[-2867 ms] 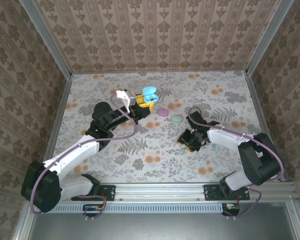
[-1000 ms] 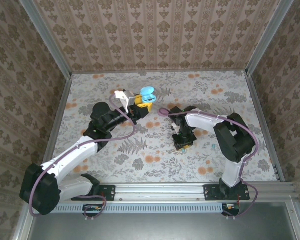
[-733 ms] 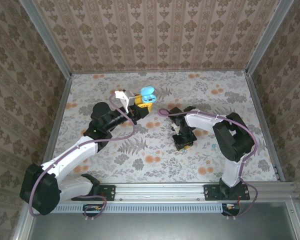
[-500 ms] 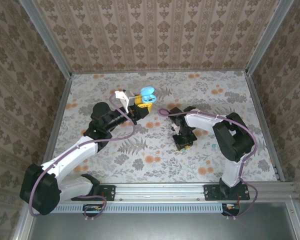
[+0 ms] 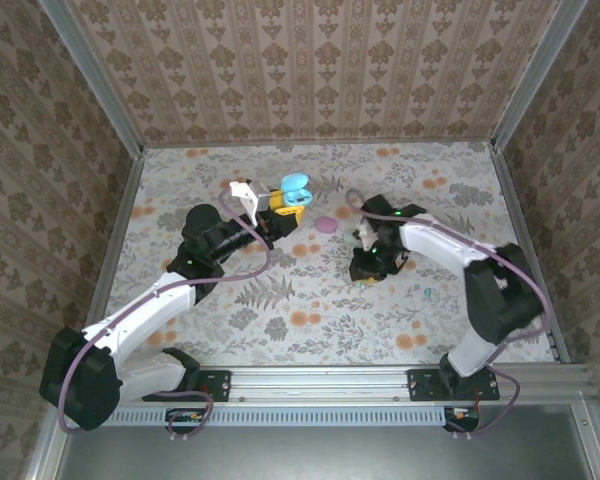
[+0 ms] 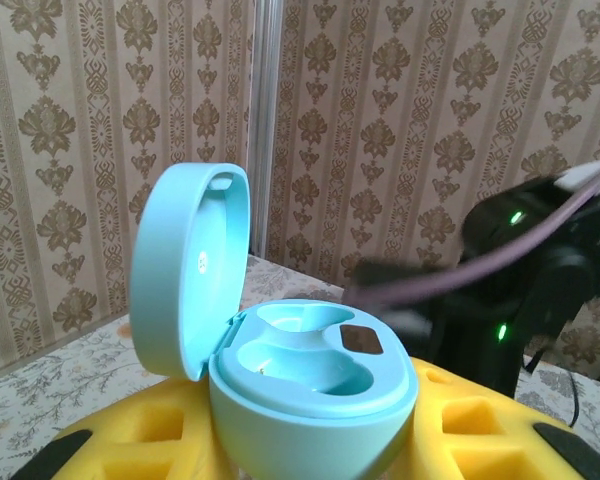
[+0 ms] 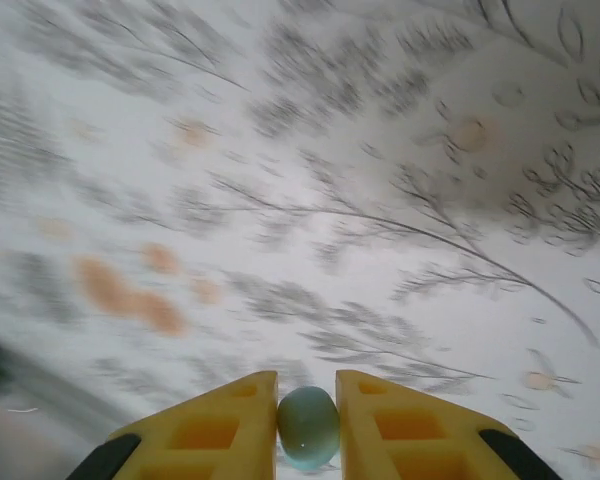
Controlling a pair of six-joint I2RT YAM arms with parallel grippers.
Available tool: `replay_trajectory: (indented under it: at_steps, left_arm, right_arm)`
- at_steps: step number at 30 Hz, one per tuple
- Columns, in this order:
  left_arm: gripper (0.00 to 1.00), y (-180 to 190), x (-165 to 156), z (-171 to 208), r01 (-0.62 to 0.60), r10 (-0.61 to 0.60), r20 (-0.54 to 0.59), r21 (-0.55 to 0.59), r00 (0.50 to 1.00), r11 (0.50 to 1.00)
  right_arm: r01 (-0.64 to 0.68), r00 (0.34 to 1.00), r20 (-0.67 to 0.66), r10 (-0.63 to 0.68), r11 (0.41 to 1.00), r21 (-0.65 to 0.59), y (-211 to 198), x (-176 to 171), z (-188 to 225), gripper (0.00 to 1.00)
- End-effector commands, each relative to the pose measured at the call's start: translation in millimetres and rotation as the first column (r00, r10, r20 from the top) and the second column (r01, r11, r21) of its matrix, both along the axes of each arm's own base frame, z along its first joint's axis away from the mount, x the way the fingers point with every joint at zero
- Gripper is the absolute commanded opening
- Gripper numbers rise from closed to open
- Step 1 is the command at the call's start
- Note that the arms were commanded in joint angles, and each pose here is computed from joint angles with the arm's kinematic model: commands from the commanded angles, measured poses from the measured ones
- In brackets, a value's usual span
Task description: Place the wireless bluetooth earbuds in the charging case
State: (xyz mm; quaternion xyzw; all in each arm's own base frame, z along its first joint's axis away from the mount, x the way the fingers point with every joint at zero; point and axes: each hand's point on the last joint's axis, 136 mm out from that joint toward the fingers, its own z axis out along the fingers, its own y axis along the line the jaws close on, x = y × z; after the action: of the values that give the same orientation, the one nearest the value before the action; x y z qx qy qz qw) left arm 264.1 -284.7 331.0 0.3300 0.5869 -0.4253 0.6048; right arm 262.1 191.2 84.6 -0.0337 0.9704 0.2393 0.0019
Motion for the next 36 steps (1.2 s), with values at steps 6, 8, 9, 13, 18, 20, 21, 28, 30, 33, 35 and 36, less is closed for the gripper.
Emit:
replay_trajectory:
  at_steps: [6,8,9,13,18,20,21,28,30,33,35,36]
  left_arm:
    - [0.29,5,1,12,-0.024,0.024,0.05,-0.008,0.998,1.0]
    - [0.29,5,2,11,-0.027,0.027,0.051,-0.006,0.998,1.0]
    - [0.29,5,2,11,-0.027,0.027,0.05,-0.006,0.998,1.0]
    - [0.29,6,3,10,-0.031,0.031,0.052,-0.006,0.998,1.0]
    - [0.29,6,2,9,-0.029,0.029,0.057,-0.003,0.998,1.0]
    - [0.29,6,1,8,-0.025,0.025,0.058,0.002,0.998,1.0]
    - [0.29,6,1,7,-0.024,0.024,0.057,0.005,0.998,1.0]
    - [0.29,12,4,4,-0.058,0.058,0.053,0.005,0.997,0.998]
    - [0.29,18,7,4,-0.096,0.096,0.053,0.003,0.994,0.995]
    - [0.28,30,14,-1,-0.164,0.163,0.031,0.022,0.986,0.986]
    - [0.28,40,19,-4,-0.22,0.219,0.023,0.026,0.975,0.975]
    - [0.28,45,20,-3,-0.24,0.24,0.024,0.021,0.971,0.97]
  right_arm:
    - [0.103,0.991,0.001,-0.134,0.763,0.638,30,29,129,0.24]
    - [0.085,0.993,-0.004,-0.115,0.708,0.701,33,30,148,0.24]
    - [0.08,0.995,-0.012,-0.103,0.689,0.72,34,30,153,0.25]
    - [0.056,0.998,-0.028,-0.054,0.629,0.775,41,30,171,0.25]
    - [0.041,0.999,-0.04,-0.015,0.589,0.807,44,31,184,0.26]
    - [0.032,0.999,-0.035,-0.006,0.582,0.812,45,32,190,0.26]
    - [0.025,1.0,-0.026,-0.006,0.582,0.813,45,33,193,0.26]
    - [0.126,0.991,-0.03,-0.129,0.845,0.519,25,36,123,0.25]
    - [0.127,0.991,-0.009,-0.132,0.925,0.357,18,33,93,0.27]
    - [0.092,0.995,0.027,-0.098,0.979,0.182,18,27,57,0.28]
    - [0.055,0.998,0.028,-0.058,0.992,0.115,22,20,41,0.31]
    - [0.035,0.999,0.028,-0.038,0.994,0.103,27,18,35,0.32]
